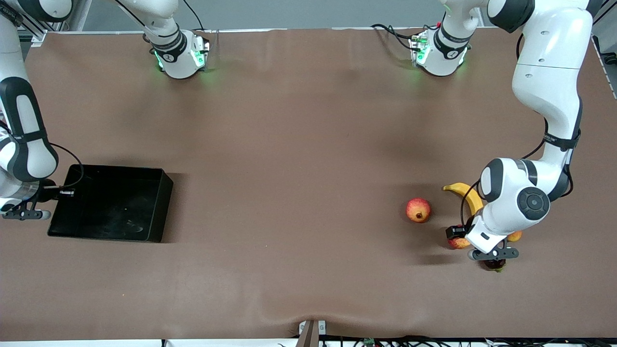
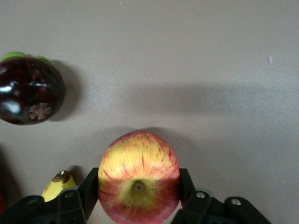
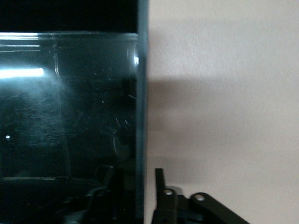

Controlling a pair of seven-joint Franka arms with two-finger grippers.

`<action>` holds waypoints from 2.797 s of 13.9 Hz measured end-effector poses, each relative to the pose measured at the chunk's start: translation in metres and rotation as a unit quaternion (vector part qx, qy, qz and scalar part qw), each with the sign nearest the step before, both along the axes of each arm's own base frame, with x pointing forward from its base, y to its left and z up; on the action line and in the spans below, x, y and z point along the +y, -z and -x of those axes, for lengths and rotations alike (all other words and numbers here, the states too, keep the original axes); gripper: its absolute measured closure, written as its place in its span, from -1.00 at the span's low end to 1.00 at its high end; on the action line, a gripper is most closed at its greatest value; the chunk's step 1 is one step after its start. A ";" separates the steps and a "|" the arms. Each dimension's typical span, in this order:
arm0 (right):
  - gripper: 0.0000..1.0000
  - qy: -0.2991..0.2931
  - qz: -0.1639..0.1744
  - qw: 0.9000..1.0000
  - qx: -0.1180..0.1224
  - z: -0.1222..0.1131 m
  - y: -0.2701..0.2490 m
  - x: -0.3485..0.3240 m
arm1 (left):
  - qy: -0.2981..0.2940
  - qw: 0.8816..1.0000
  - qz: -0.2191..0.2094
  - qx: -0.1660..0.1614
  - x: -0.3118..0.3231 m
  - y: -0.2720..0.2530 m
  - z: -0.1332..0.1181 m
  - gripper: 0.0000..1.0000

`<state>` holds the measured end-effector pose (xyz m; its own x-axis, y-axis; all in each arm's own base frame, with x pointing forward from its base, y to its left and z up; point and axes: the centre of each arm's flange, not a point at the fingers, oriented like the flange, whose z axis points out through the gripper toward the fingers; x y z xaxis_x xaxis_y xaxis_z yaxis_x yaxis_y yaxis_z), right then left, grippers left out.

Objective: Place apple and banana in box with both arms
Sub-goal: 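Grasp the apple with the left gripper while the right gripper reaches the box, then lift the apple with the left gripper while the right gripper drags the box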

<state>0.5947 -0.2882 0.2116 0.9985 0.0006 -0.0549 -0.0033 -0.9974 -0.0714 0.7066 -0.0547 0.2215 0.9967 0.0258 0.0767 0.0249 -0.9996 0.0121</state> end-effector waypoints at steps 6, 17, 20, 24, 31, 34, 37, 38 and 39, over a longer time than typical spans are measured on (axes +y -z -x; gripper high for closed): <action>0.94 -0.026 0.000 1.000 -0.008 -0.017 -0.043 0.007 | 0.010 1.000 -0.010 0.001 -0.009 -0.064 -0.001 -0.42; 0.94 -0.040 -0.020 0.998 0.032 -0.032 -0.121 0.139 | 0.029 0.999 -0.015 0.021 -0.037 -0.175 0.027 -0.42; 0.94 0.004 -0.030 0.998 0.051 -0.030 -0.116 0.216 | 0.034 0.999 -0.015 0.021 -0.044 -0.190 0.033 -0.42; 0.94 0.058 -0.056 0.995 0.059 -0.023 -0.090 0.296 | 0.046 0.999 -0.010 0.021 -0.059 -0.192 0.036 -0.42; 0.94 0.066 -0.036 0.997 0.010 0.024 -0.055 0.502 | 0.050 0.998 -0.009 0.021 -0.065 -0.192 0.037 -0.42; 0.94 0.060 -0.039 0.997 0.001 0.039 -0.061 0.551 | 0.050 0.998 -0.008 0.022 -0.065 -0.192 0.037 -0.42; 0.94 0.081 -0.040 0.996 0.002 0.047 -0.063 0.576 | 0.045 0.998 -0.007 0.031 -0.072 -0.190 0.041 -0.42; 0.94 0.089 -0.039 0.995 0.003 0.050 -0.063 0.589 | 0.037 0.999 -0.004 0.033 -0.079 -0.190 0.043 -0.42; 0.94 0.094 -0.039 0.995 0.005 0.054 -0.060 0.603 | 0.028 0.999 -0.001 0.035 -0.088 -0.190 0.045 -0.42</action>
<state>0.5410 0.3147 0.2714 0.9807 -0.1817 -0.0721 -0.1906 -0.9706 -0.1469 0.6613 -0.1430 0.4111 0.9995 -0.0301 0.0062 -0.0301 -0.9995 0.0101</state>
